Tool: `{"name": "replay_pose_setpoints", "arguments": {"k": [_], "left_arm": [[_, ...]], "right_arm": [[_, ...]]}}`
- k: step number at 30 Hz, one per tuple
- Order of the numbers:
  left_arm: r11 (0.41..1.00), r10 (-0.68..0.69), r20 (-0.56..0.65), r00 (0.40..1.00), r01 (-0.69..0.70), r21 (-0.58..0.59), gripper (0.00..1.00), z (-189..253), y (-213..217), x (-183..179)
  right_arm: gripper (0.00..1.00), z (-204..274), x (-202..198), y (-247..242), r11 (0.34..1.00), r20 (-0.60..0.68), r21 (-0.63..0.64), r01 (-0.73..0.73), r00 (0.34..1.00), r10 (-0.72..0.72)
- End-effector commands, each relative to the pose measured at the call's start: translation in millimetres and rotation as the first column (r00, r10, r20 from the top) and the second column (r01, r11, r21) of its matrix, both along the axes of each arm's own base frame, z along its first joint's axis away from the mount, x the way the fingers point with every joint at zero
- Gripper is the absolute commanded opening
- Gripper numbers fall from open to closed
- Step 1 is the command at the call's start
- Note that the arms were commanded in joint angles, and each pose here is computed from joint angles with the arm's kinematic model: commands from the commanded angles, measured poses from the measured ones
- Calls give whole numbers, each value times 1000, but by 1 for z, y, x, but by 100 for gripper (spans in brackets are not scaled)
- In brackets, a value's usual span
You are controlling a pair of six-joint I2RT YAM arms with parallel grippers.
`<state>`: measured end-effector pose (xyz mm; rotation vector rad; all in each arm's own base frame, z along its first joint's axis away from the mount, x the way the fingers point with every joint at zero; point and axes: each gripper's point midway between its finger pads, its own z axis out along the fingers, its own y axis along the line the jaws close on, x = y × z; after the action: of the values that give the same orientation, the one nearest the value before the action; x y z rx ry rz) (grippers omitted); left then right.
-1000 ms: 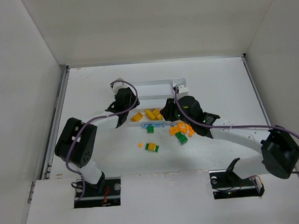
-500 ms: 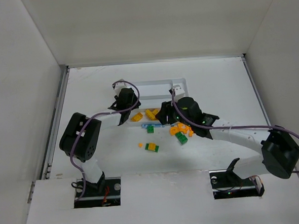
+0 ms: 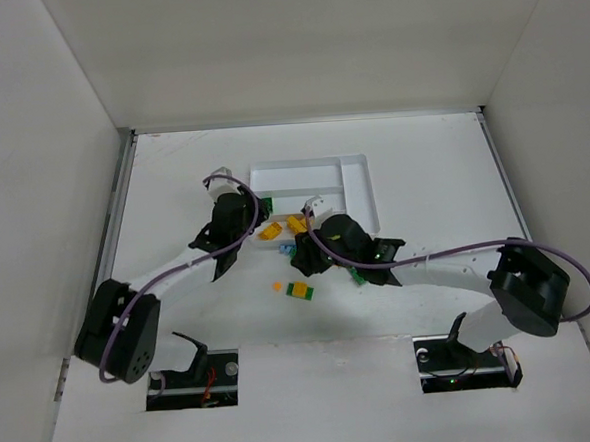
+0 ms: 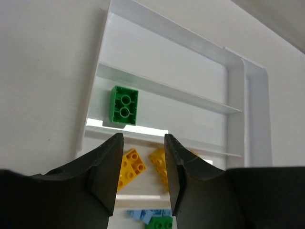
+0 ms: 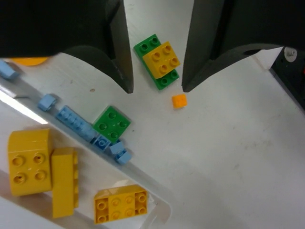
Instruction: Sort the legos into containers by color
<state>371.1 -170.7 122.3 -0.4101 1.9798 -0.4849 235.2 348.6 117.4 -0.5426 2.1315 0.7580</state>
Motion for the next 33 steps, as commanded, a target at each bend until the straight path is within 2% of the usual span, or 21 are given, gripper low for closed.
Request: {"name": "replay_pose_setpoints", "arguments": {"k": [1, 6, 13, 21, 33], "left_arm": [[994, -42, 30, 999, 45, -95, 36, 9, -5, -26], [983, -93, 17, 996, 94, -155, 36, 0, 1, -65], [974, -124, 19, 992, 126, -188, 36, 4, 7, -94], [973, -131, -11, 991, 126, -191, 36, -7, 14, -110], [968, -145, -21, 989, 138, -208, 36, -8, 13, -114]], "right_arm": [[56, -11, -14, 7, 998, 24, -47, -35, 999, 36], [63, -28, -43, 10, 983, 33, -123, -135, 990, 140], [67, -51, -54, 0, 951, 2, -252, -181, 982, 188], [66, -58, -51, 8, 933, 5, -290, -212, 975, 222], [57, -68, -46, 17, 920, 10, -319, -226, 970, 242]]}}
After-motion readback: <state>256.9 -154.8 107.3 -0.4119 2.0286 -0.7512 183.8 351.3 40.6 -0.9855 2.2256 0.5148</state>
